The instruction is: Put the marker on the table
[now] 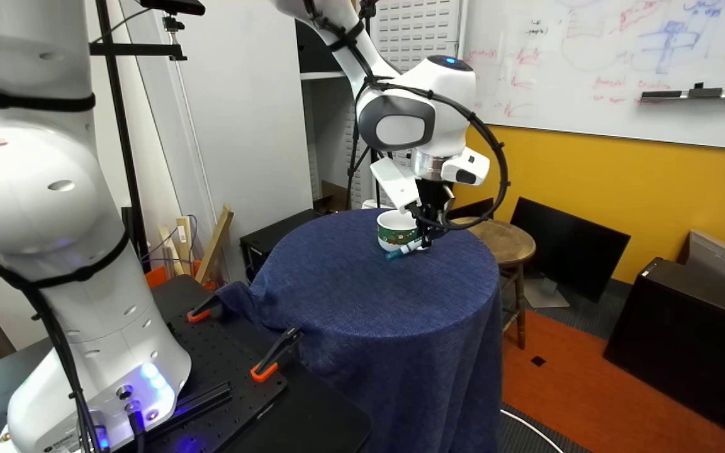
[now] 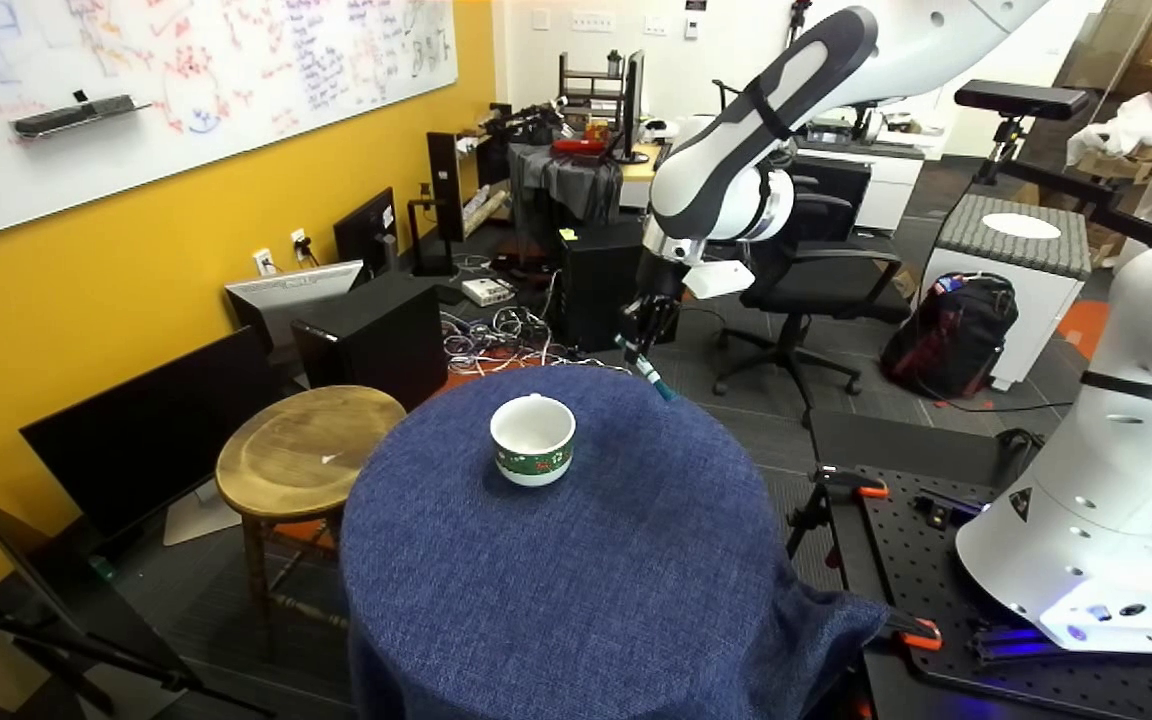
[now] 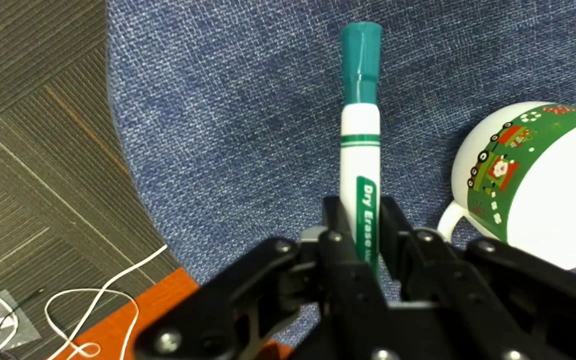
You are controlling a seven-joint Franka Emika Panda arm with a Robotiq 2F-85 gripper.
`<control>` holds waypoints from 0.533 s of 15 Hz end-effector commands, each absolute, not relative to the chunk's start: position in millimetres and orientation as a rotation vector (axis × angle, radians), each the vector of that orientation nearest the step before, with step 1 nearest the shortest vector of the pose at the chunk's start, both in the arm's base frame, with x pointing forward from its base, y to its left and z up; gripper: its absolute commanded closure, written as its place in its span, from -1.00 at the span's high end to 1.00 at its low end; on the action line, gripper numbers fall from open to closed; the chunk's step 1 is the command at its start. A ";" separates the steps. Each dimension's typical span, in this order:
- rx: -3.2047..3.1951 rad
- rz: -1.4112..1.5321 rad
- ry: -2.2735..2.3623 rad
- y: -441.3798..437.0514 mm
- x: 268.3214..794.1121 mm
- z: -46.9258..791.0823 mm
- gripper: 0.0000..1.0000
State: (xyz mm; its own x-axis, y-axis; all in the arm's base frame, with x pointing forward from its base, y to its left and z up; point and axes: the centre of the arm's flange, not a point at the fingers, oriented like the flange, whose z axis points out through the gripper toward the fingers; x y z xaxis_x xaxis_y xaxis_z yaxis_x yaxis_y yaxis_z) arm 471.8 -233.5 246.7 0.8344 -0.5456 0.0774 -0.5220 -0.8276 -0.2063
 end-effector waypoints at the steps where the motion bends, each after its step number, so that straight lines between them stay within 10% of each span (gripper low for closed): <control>1: -2.782 -0.099 0.898 -247.2 492.4 237.5 -0.90; 3: -2.768 -0.061 0.915 -250.6 495.6 233.4 -0.90; 4: -2.766 -0.048 0.927 -251.0 497.2 231.9 -0.09; 8: -2.748 -0.022 0.968 -254.0 502.4 230.0 0.38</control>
State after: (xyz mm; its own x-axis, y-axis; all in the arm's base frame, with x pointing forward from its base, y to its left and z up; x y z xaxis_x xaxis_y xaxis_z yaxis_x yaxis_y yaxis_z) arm 489.7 -249.5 226.8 0.8003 -0.5989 -0.0283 -0.5899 -0.7781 -0.2157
